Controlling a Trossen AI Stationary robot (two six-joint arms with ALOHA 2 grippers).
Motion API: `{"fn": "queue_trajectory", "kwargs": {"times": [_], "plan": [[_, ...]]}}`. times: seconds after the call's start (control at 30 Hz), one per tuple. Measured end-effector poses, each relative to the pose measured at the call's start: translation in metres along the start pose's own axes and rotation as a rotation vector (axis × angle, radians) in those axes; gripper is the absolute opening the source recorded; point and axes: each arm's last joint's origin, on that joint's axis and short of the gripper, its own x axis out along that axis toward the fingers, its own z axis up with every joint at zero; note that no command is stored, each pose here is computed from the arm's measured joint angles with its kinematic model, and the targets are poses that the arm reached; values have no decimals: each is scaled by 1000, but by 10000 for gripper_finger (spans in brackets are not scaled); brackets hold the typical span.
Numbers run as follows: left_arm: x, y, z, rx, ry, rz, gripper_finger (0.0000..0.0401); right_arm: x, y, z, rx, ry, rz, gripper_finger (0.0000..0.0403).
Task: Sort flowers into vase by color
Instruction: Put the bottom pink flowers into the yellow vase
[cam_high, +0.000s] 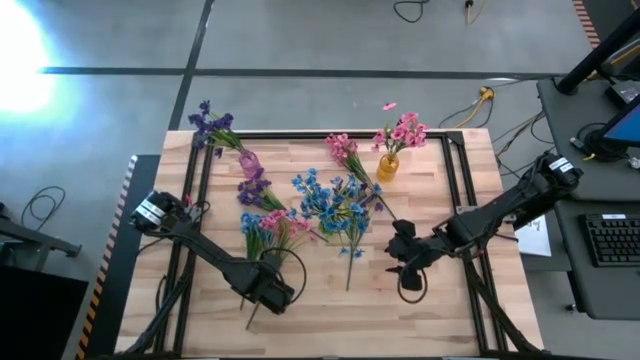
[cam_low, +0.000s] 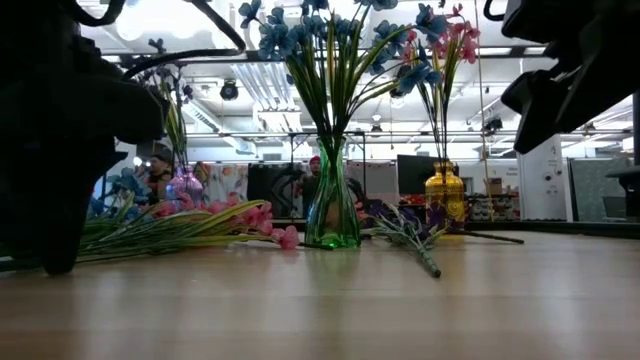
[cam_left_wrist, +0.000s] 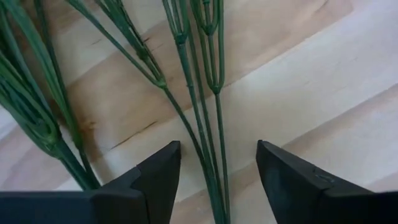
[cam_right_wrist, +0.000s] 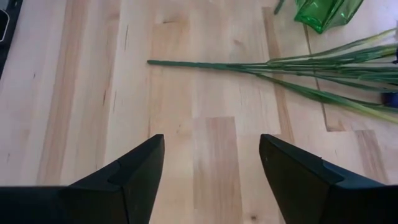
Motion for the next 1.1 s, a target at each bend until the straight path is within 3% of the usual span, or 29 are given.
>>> {"fn": "queue_trajectory", "kwargs": {"times": [0.13,0.43,0.73,1.1], "plan": [[2,-3,-1,-1,-2,4,149,0,1,-1,-6,1,3,250],[1,-3,-1,-82,-4,31,11,0,2,-1,-4,1,5,249],[-10,-2,1,-107,-2,3,1,-1,3,-2,1,2,9,249],[-62,15,5,-121,-30,-120,0,-1,3,-2,0,3,8,249]]}}
